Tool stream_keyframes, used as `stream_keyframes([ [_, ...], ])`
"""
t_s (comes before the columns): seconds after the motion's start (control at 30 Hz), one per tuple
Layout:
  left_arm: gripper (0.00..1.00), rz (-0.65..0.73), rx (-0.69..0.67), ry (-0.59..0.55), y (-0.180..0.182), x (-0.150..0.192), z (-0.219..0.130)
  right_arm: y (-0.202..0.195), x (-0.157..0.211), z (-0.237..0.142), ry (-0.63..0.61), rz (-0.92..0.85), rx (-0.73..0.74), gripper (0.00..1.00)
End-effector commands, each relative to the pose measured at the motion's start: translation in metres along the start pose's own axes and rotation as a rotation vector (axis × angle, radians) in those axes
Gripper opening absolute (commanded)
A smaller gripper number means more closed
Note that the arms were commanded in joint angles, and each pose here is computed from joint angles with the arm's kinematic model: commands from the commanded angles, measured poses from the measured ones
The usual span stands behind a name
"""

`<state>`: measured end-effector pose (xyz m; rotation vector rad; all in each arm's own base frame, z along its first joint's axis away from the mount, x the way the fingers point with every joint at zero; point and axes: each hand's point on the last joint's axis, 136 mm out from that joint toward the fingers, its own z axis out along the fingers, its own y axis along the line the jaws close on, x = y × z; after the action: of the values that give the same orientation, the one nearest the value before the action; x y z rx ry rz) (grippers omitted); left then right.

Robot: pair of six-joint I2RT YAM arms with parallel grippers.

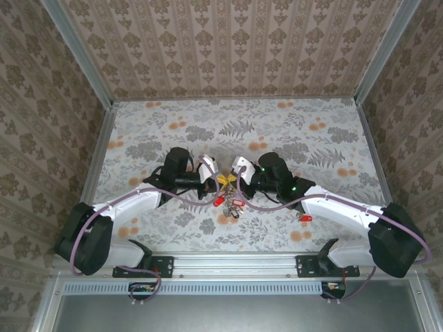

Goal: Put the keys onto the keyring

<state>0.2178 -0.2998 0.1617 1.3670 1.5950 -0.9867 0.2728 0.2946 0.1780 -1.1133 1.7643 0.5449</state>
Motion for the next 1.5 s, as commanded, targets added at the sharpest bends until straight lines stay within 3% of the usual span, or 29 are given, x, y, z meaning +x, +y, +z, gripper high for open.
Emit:
stream_keyframes([
  [0.0,0.0,0.087,0.095,-0.085,-0.016,-0.029,-0.001,-0.025,0.009,-0.005,0.057,0.04,0.132,0.0],
  [0.33,0.0,0.088,0.097,-0.076,-0.016,-0.026,0.0,-0.034,0.009,-0.009,0.083,0.228,0.134,0.0],
  [0.8,0.0,0.105,0.073,-0.099,-0.012,-0.028,0.002,-0.028,0.048,-0.002,0.215,0.303,0.104,0.19],
  [1.07,0.0,0.096,0.076,-0.095,-0.011,-0.025,0.005,-0.039,0.037,-0.014,0.151,0.341,0.148,0.26],
  [1.27,0.0,0.106,0.09,-0.098,-0.015,-0.024,0.004,-0.059,0.023,-0.044,0.034,0.35,0.227,0.4],
  [1.37,0.0,0.119,0.109,-0.112,-0.019,-0.028,0.003,-0.05,0.018,-0.051,-0.012,0.241,0.165,0.44],
  [1.47,0.0,0.129,0.119,-0.114,-0.021,-0.029,0.002,-0.004,0.028,-0.049,0.009,-0.026,-0.076,0.42],
])
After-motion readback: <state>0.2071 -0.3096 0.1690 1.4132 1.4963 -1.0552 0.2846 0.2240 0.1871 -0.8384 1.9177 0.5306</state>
